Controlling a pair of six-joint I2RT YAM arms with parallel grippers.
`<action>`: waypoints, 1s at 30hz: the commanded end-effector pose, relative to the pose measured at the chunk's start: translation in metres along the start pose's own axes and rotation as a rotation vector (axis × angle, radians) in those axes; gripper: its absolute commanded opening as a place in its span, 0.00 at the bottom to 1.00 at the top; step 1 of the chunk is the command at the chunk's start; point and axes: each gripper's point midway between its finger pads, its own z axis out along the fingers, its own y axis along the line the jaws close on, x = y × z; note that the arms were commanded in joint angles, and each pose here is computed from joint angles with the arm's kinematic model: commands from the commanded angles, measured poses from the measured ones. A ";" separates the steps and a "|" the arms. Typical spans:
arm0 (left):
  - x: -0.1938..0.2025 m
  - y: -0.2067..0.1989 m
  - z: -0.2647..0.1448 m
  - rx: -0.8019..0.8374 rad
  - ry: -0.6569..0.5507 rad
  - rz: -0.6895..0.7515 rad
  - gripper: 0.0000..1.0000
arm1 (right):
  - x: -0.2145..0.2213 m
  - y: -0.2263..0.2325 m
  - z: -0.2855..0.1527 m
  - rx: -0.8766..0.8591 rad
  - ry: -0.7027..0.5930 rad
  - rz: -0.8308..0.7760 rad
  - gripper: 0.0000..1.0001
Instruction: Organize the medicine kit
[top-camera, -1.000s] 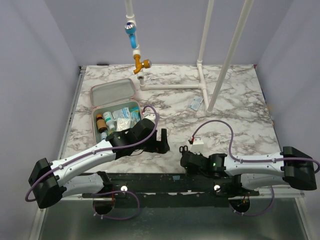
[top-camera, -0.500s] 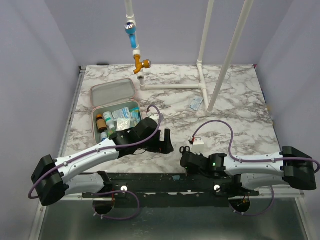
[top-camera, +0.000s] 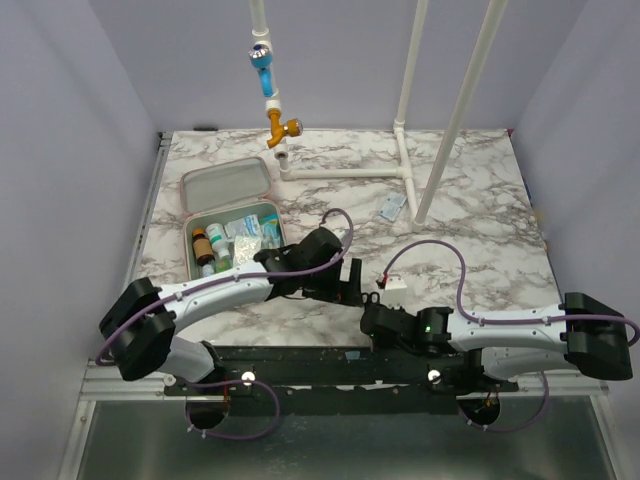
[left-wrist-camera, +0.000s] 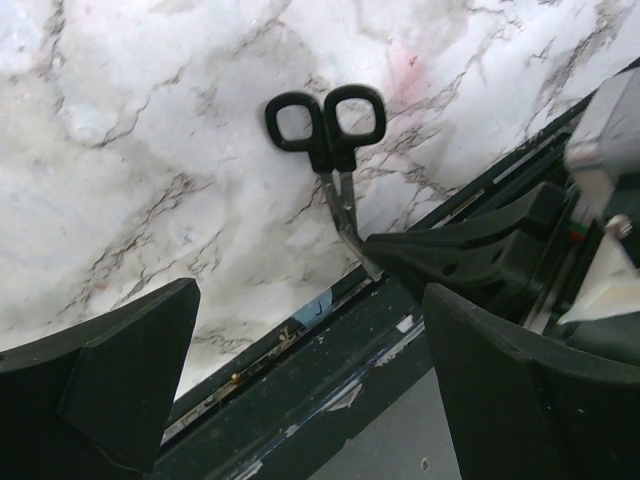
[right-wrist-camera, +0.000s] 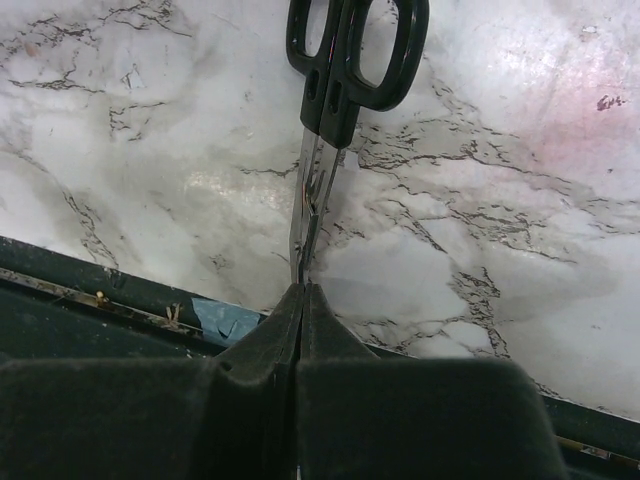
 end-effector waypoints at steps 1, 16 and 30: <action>-0.019 -0.027 0.007 0.060 0.007 0.058 0.98 | 0.000 0.001 -0.001 -0.009 -0.011 -0.015 0.01; -0.042 -0.042 0.046 0.068 0.073 0.187 0.98 | -0.002 0.002 -0.006 -0.030 -0.022 -0.026 0.01; -0.035 -0.031 0.050 0.009 0.232 0.204 0.98 | -0.004 -0.005 -0.006 -0.010 -0.043 -0.036 0.01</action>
